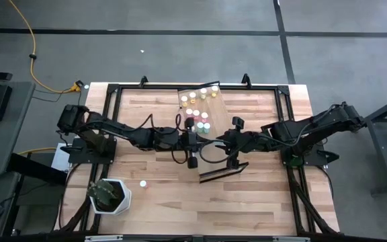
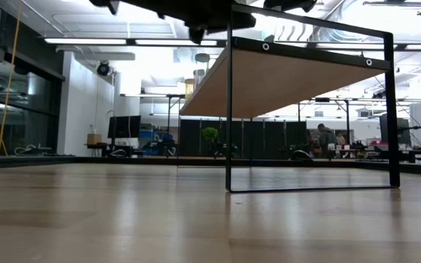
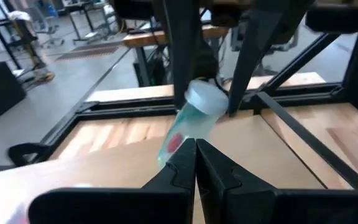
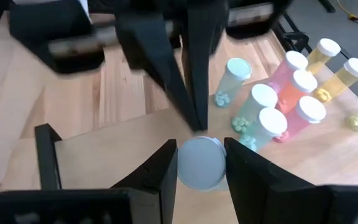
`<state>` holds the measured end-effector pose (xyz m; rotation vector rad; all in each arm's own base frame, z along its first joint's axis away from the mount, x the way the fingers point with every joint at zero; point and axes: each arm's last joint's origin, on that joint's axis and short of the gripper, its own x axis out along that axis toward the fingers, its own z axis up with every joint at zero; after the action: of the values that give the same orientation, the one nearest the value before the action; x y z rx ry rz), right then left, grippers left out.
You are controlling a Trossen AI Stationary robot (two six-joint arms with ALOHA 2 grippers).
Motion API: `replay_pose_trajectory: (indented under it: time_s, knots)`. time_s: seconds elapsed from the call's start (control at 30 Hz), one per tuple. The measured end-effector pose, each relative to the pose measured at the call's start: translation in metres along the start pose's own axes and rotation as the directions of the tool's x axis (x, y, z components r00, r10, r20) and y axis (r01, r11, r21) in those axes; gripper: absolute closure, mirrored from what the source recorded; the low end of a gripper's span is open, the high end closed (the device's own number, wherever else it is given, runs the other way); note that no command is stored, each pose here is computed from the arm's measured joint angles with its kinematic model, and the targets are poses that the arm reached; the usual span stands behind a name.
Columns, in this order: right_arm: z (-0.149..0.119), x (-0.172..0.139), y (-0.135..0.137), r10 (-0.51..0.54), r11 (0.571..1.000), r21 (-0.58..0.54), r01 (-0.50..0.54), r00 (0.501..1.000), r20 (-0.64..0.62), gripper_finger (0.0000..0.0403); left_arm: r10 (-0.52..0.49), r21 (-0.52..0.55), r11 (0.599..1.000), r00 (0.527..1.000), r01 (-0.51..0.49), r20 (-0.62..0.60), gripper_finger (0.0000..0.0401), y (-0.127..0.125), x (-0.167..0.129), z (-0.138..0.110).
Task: Pick and place medicine bottles onto shelf by color
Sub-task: Put the blue pill bottle on the shelf aligned with the other blue pill bottles
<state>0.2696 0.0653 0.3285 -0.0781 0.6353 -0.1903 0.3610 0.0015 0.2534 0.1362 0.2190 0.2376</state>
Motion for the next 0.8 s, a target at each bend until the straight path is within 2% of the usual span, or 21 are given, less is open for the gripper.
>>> replay_pose_trajectory:
  time_s: [0.3, 0.47, 0.63, 0.8]
  knots:
    - [0.001, 0.005, -0.012, -0.041, 0.999, 0.019, 0.041, 0.999, -0.012, 0.0299, 0.065, 0.024, 0.998, 0.997, -0.064, -0.044, 0.0401, 0.003, -0.039, 0.025]
    - [0.001, 0.015, -0.037, -0.092, 0.976, 0.195, 0.1, 0.995, -0.047, 0.0299, 0.086, 0.043, 0.995, 0.996, -0.086, -0.002, 0.0401, -0.002, -0.063, 0.038]
    - [0.003, 0.022, -0.06, -0.044, 0.943, 0.327, 0.059, 0.998, -0.052, 0.0299, 0.073, -0.002, 0.997, 0.991, -0.074, 0.108, 0.0401, -0.001, -0.085, 0.038]
    - [-0.004, 0.032, -0.08, 0.021, 0.901, 0.432, 0.037, 0.992, -0.128, 0.0299, 0.068, -0.034, 0.997, 0.981, -0.062, 0.182, 0.0401, 0.005, -0.101, 0.032]
